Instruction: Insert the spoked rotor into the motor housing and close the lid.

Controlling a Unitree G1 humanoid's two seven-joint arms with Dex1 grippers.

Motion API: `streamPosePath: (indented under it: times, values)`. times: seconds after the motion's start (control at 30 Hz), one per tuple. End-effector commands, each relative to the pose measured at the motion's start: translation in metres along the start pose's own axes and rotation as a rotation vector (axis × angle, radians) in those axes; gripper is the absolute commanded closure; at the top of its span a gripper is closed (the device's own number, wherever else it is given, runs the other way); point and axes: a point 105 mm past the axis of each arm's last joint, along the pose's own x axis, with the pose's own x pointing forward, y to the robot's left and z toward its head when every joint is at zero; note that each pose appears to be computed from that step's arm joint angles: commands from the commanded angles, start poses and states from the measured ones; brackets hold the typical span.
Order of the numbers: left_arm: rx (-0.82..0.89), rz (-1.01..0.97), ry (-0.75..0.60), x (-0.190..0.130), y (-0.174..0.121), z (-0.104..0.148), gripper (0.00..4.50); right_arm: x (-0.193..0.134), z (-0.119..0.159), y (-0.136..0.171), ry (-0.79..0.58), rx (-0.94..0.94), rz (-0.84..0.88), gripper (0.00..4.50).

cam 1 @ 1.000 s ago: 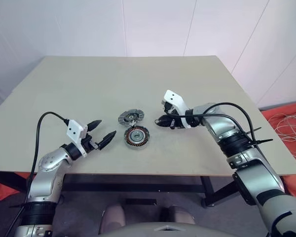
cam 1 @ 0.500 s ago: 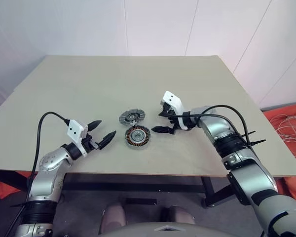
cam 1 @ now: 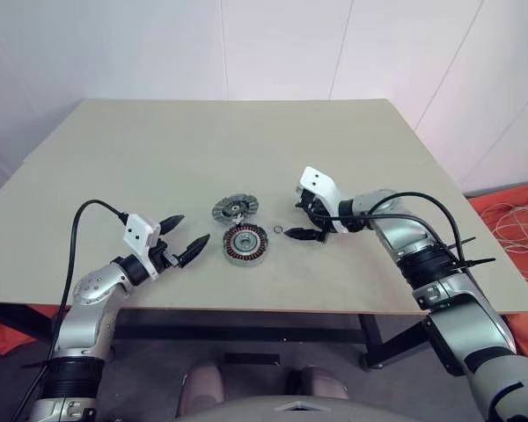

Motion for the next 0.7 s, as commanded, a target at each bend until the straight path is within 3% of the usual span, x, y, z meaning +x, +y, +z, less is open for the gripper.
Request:
streamPosePath:
  times: [0.03, 0.7]
  values:
    - [0.051, 0.003, -0.040, 0.003, 0.004, 0.014, 0.00, 0.004, 0.013, -0.001, -0.023, -0.048, 0.003, 0.02]
    - [0.059, 0.020, -0.047, 0.001, 0.005, 0.014, 0.00, 0.022, 0.017, 0.008, 0.074, -0.159, 0.054, 0.02]
